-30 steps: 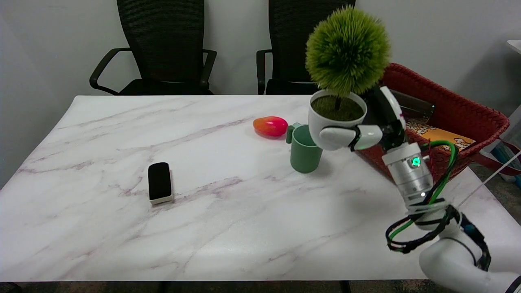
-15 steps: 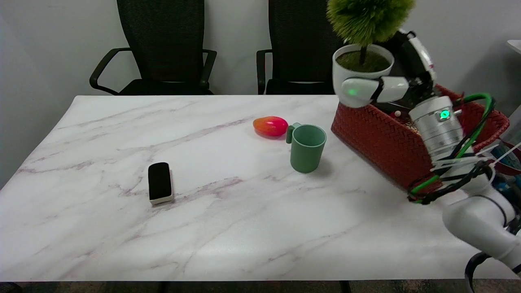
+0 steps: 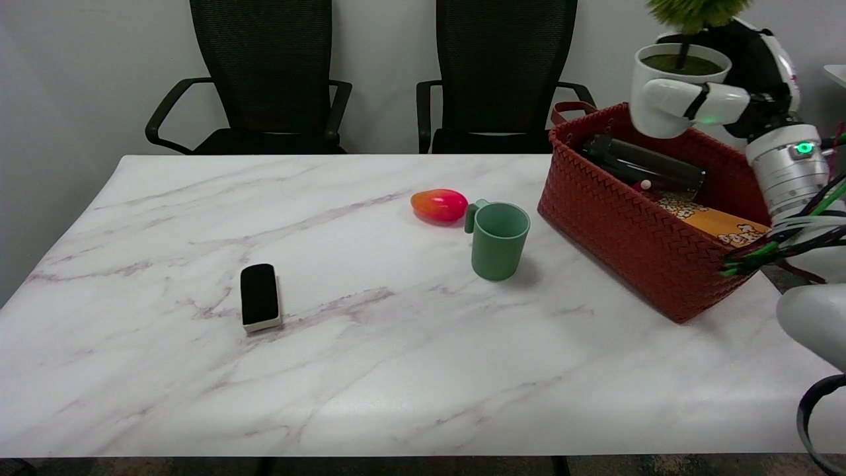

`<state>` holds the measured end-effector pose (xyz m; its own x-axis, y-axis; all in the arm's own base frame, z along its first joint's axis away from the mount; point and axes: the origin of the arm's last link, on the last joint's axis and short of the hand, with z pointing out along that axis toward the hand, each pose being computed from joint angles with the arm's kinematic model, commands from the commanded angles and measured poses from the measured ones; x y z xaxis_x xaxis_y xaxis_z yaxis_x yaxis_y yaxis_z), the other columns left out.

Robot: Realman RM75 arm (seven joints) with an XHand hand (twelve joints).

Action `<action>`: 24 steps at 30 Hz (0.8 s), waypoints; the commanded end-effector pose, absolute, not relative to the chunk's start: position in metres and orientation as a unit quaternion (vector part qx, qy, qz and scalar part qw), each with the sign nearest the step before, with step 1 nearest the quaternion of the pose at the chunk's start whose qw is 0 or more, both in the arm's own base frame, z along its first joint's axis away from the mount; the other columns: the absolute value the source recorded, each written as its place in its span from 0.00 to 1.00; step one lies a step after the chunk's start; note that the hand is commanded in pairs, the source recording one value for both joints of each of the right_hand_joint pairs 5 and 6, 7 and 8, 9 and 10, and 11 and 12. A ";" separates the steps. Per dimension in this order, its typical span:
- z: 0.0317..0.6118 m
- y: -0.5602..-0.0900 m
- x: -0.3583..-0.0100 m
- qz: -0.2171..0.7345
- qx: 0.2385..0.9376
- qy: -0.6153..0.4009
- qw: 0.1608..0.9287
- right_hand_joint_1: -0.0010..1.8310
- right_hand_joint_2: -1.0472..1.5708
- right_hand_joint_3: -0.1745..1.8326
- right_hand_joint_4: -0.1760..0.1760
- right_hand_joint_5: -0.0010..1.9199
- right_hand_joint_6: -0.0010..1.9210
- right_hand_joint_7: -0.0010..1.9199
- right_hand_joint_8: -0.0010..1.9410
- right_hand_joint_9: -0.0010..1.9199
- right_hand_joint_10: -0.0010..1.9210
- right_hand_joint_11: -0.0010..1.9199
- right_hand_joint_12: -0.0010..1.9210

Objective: Place the potted plant into the brown storage basket.

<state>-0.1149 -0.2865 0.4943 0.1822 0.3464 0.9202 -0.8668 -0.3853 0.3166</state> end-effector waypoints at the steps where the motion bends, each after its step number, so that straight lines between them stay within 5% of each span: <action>1: 0.618 -0.261 -0.137 0.630 0.442 -0.214 0.601 0.76 0.76 0.34 0.50 0.29 0.29 0.61 0.60 0.62 0.62 0.51 0.51; 14: 0.633 -0.250 -0.188 0.600 0.391 -0.245 0.653 0.75 0.78 0.34 0.50 0.31 0.31 0.61 0.60 0.63 0.63 0.52 0.51; 24: 0.618 -0.261 -0.177 0.579 0.428 -0.243 0.650 0.74 0.81 0.33 0.50 0.33 0.33 0.62 0.61 0.64 0.64 0.52 0.52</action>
